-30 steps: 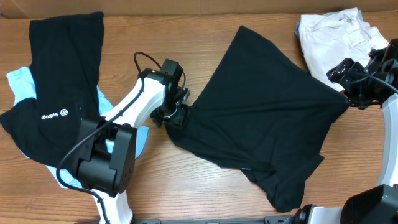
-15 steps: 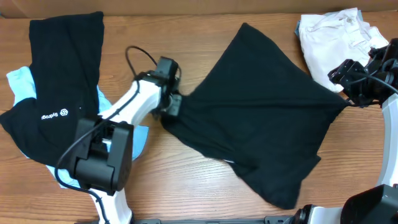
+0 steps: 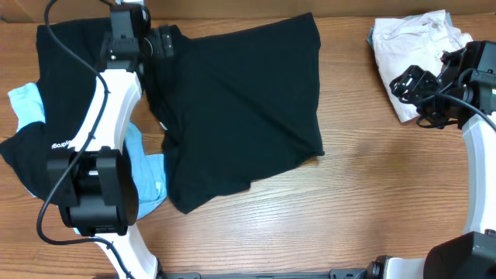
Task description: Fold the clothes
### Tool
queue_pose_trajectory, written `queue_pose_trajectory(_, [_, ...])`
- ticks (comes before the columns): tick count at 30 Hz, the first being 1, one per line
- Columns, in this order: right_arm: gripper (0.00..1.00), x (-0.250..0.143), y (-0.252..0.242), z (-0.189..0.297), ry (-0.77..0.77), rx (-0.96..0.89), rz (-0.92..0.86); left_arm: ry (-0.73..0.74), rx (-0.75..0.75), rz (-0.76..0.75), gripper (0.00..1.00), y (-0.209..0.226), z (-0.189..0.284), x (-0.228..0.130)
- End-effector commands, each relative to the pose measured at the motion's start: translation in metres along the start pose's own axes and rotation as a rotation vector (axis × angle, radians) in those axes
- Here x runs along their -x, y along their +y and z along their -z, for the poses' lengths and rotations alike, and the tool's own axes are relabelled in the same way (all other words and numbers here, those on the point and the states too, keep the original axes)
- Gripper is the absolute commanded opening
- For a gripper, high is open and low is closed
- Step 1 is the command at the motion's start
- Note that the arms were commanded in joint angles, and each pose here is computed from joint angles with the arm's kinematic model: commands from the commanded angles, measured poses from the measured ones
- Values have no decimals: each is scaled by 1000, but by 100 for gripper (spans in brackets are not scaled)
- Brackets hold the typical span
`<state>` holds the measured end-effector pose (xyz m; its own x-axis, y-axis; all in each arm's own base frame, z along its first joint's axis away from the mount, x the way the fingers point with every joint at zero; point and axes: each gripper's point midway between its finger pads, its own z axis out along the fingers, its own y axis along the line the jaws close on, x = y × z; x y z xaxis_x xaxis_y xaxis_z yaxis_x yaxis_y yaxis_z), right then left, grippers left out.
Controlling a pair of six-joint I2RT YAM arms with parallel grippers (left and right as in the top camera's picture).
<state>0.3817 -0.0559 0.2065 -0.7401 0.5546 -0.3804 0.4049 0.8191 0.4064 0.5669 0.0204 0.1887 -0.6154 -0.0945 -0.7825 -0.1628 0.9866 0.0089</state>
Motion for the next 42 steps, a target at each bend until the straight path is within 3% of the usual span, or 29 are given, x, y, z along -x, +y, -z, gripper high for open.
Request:
queue_pose_trajectory(1, [100, 3, 9, 12, -24, 35, 13, 5, -130, -18, 100, -32, 31, 27])
queue_pose_trajectory(6, [100, -7, 17, 32, -25, 63, 17, 178, -235, -49, 100, -61, 96, 19])
queue_pose_trajectory(12, [100, -39, 24, 62, 10, 61, 25, 353, -294, 15, 100, -81, 157, -12])
queue_pose_trajectory(19, [100, -68, 43, 83, 2, 28, 26, 517, -209, -81, 100, -97, 177, -62])
queue_pose_trajectory(33, [100, -139, 64, 84, 133, -7, 103, 642, -199, -118, 99, -82, 251, -106])
queue_pose_trajectory(42, [99, -187, 73, 46, 231, 14, 235, 764, -242, -49, 97, -73, 243, -209])
